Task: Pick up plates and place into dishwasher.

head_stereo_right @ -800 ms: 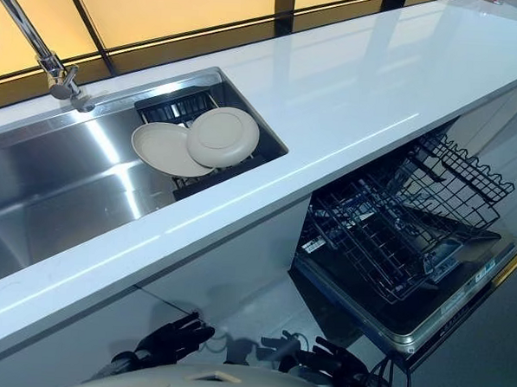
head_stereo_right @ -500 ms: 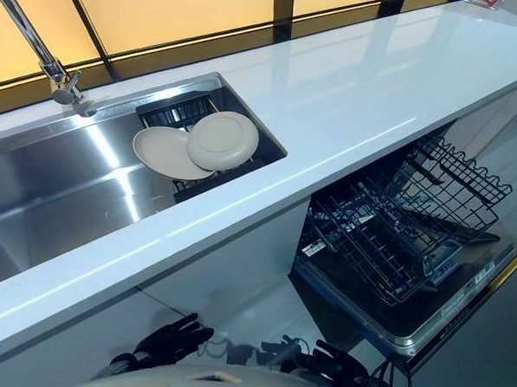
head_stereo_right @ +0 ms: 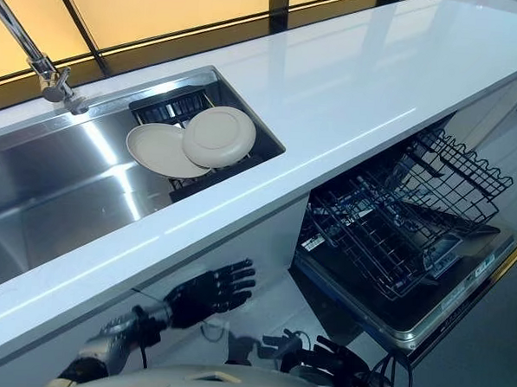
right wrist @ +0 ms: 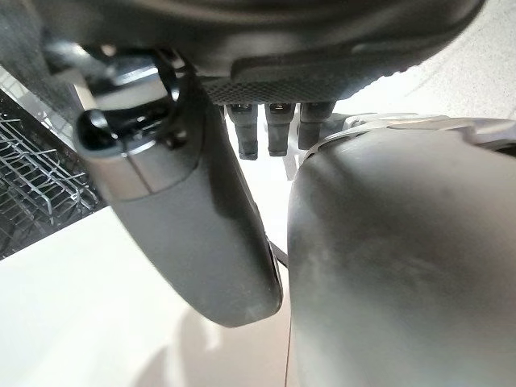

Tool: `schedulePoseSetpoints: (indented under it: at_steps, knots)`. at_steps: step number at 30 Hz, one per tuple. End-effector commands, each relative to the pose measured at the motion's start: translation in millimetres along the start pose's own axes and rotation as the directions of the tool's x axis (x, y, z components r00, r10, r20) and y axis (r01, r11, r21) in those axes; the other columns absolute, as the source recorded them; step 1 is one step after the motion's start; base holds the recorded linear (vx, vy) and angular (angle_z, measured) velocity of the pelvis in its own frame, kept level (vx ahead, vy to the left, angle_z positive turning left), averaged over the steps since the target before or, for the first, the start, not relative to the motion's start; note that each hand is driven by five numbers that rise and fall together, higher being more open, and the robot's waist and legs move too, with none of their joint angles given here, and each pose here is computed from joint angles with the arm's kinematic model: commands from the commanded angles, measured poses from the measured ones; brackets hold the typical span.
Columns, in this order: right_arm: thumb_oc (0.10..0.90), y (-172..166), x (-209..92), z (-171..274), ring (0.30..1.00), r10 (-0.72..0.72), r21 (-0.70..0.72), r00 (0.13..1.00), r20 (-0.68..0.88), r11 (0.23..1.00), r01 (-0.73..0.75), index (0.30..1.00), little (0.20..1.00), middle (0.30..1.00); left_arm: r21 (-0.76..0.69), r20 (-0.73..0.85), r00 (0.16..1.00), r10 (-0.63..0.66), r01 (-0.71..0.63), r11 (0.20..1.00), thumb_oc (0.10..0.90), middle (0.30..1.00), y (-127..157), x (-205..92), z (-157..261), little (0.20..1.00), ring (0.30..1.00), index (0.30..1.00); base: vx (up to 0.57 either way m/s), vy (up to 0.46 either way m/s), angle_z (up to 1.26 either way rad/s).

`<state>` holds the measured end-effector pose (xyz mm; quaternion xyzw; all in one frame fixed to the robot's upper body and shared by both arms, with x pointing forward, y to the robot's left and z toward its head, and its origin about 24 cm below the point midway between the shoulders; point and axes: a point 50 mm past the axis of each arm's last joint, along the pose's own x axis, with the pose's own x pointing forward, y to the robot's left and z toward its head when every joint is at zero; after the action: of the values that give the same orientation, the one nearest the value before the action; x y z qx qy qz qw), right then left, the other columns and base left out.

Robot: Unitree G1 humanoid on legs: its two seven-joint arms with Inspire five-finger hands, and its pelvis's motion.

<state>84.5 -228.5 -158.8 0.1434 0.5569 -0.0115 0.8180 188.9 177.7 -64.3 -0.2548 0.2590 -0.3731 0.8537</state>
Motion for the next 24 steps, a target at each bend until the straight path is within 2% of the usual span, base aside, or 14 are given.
schedulePoseSetpoints:
  at_steps: [1, 2, 4, 6, 7, 8, 11, 13, 16, 19, 22, 24]
  knots:
    - [0.8, -6.7, -1.7, 13.4, 0.9, 0.008, 0.027, 0.999, 0.041, 1.0, -0.009, 0.9, 0.9, 0.9, 0.08, 0.207, 0.889, -0.409, 0.402, 0.912, 0.8, 0.9, -45.6, 37.4, 62.2, 0.9, 0.9, 0.9, 0.01, 0.003, -0.06]
    - [0.8, -6.2, -1.4, 12.8, 0.9, 0.007, 0.028, 0.999, 0.041, 1.0, -0.008, 0.9, 0.9, 0.9, 0.094, 0.225, 0.857, -0.463, 0.454, 0.886, 0.8, 0.9, -52.4, 39.0, 68.8, 0.9, 0.9, 0.9, 0.02, 0.006, -0.04]
    - [0.8, -5.3, -0.8, 8.2, 0.9, 0.006, 0.032, 0.999, 0.037, 0.999, -0.007, 0.9, 0.9, 0.9, 0.114, 0.287, 0.72, -0.632, 0.63, 0.768, 0.8, 0.9, -87.4, 48.4, 97.8, 0.9, 0.9, 0.9, 0.02, 0.004, 0.01]
    - [0.8, -4.2, -0.3, 2.9, 0.9, 0.006, 0.034, 1.0, 0.03, 0.999, -0.007, 0.9, 0.9, 0.9, 0.15, 0.331, 0.576, -0.748, 0.75, 0.644, 0.8, 0.9, -115.9, 51.3, 118.8, 0.9, 0.9, 0.9, 0.05, -0.002, 0.0]
    - [0.8, -3.5, -0.1, -0.2, 0.9, 0.006, 0.034, 1.0, 0.024, 0.999, -0.007, 0.9, 0.9, 0.9, 0.185, 0.365, 0.467, -0.805, 0.811, 0.554, 0.8, 0.9, -135.2, 50.9, 133.1, 0.9, 0.9, 0.9, 0.06, -0.017, -0.03]
    - [0.8, -1.6, 0.7, -2.0, 0.9, 0.008, 0.032, 1.0, 0.019, 0.999, -0.009, 0.9, 0.9, 0.9, 0.201, 0.407, 0.371, -0.835, 0.855, 0.478, 0.8, 0.9, -152.3, 49.8, 144.3, 0.9, 0.9, 0.9, 0.06, -0.021, -0.02]
    - [0.8, 1.4, 1.7, -5.6, 0.9, 0.014, 0.024, 1.0, 0.008, 1.0, -0.014, 0.9, 0.9, 0.9, 0.212, 0.509, 0.24, -0.827, 0.896, 0.391, 0.8, 0.9, -179.6, 46.7, 164.6, 0.9, 0.9, 0.9, 0.05, -0.023, 0.0]
    - [0.8, 3.7, 2.4, -8.1, 0.9, 0.016, 0.018, 1.0, 0.001, 1.0, -0.016, 0.9, 0.9, 0.9, 0.217, 0.58, 0.174, -0.796, 0.909, 0.356, 0.8, 0.9, -187.2, 42.9, 175.7, 0.9, 0.9, 0.9, 0.06, -0.025, -0.01]
    - [0.8, 8.9, 4.2, -12.3, 0.9, 0.021, 0.019, 1.0, -0.008, 1.0, -0.021, 0.9, 0.9, 0.9, 0.264, 0.687, 0.107, -0.718, 0.885, 0.384, 0.8, 0.9, -193.0, 35.4, 195.3, 0.9, 0.9, 0.9, 0.05, -0.016, -0.01]
    - [0.8, 9.1, 4.2, -13.5, 0.9, 0.016, 0.024, 1.0, -0.009, 1.0, -0.016, 0.9, 0.9, 0.9, 0.343, 0.734, 0.07, -0.675, 0.82, 0.458, 0.8, 0.9, -188.2, 28.0, 207.6, 0.9, 0.9, 0.9, 0.01, -0.003, -0.01]
    - [0.8, 8.2, 3.7, -15.1, 0.9, 0.01, 0.024, 1.0, -0.009, 1.0, -0.01, 0.9, 0.9, 0.9, 0.436, 0.785, 0.06, -0.617, 0.654, 0.618, 0.8, 0.9, -178.1, 14.1, 220.6, 0.9, 0.9, 0.9, 0.02, -0.001, 0.02]
    - [0.8, 7.5, 3.2, -16.2, 0.9, 0.008, 0.02, 1.0, -0.009, 1.0, -0.008, 0.9, 0.9, 0.9, 0.499, 0.806, 0.043, -0.59, 0.486, 0.717, 0.8, 0.9, -170.8, 1.8, 226.8, 0.9, 0.9, 0.9, 0.03, -0.004, 0.05]
